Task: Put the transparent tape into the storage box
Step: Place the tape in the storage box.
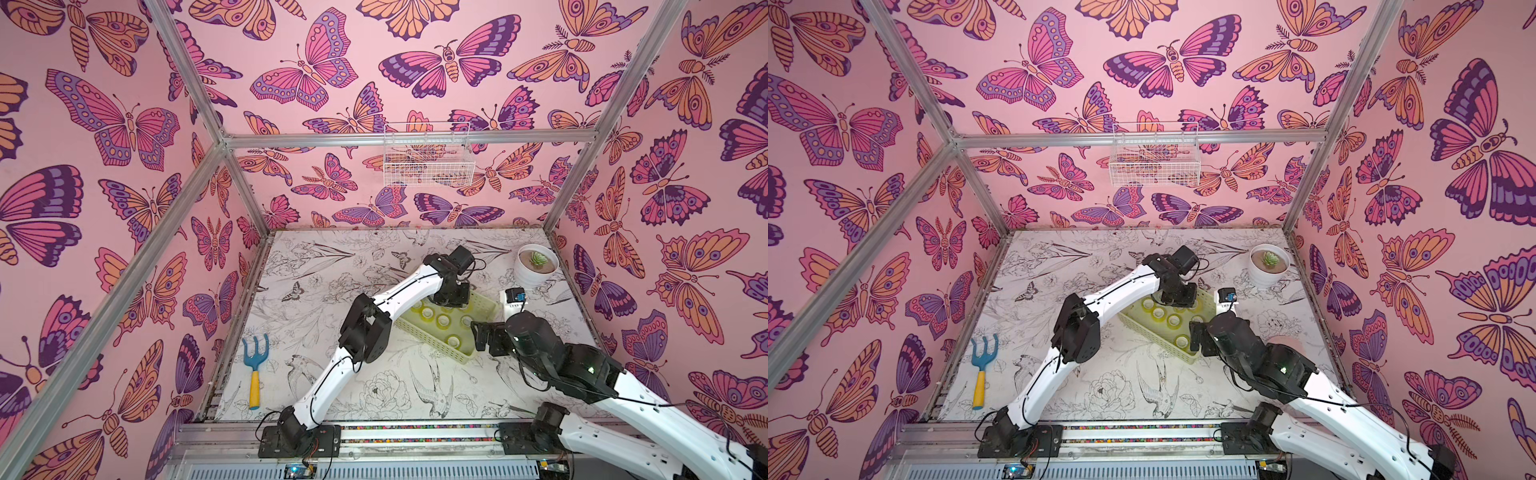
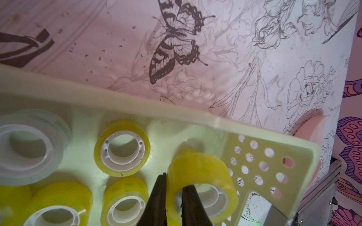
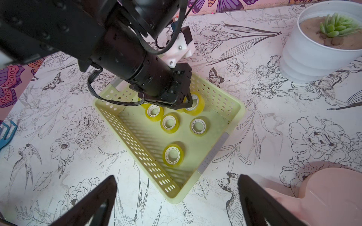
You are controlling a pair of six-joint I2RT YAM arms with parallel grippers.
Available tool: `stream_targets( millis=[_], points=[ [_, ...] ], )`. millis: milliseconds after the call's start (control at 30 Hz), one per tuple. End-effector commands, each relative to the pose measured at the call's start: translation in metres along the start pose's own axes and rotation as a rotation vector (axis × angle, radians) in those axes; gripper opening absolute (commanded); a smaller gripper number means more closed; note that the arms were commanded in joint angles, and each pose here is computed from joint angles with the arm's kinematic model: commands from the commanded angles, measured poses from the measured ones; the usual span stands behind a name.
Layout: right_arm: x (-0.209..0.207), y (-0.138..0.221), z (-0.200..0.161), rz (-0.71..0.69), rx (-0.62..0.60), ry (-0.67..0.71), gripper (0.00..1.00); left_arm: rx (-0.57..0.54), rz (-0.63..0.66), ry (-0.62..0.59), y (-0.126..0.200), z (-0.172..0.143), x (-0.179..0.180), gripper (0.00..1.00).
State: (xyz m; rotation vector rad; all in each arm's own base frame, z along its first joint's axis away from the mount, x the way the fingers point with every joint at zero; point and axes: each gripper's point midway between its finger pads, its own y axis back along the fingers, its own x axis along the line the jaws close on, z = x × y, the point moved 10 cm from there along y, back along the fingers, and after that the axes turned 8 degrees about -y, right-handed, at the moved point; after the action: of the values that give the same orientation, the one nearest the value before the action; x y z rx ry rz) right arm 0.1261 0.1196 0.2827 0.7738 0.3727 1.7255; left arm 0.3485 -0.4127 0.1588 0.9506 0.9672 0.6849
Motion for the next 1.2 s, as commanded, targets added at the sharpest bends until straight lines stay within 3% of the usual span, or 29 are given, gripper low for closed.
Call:
stream_targets(
  millis=[0, 233, 600, 967, 1167],
  points=[
    [-0.006, -0.001, -0.004, -0.047, 0.008, -0.007, 0.99, 0.023, 0.012, 0.02, -0.008, 0.0, 0.006, 0.1],
    [-0.005, -0.004, -0.004, -0.045, 0.011, -0.006, 0.99, 0.069, 0.02, 0.083, -0.03, 0.0, 0.027, 0.11],
    [-0.003, -0.005, -0.003, -0.041, 0.009, -0.002, 0.99, 0.06, 0.151, 0.141, -0.019, -0.004, 0.062, 0.1],
    [0.0, -0.009, -0.003, -0.028, 0.02, -0.004, 0.99, 0.033, 0.049, 0.056, -0.002, -0.003, 0.021, 0.11],
    [0.0, -0.007, -0.004, -0.023, 0.02, -0.007, 0.99, 0.061, 0.062, 0.063, -0.013, -0.008, 0.025, 0.11]
  ],
)
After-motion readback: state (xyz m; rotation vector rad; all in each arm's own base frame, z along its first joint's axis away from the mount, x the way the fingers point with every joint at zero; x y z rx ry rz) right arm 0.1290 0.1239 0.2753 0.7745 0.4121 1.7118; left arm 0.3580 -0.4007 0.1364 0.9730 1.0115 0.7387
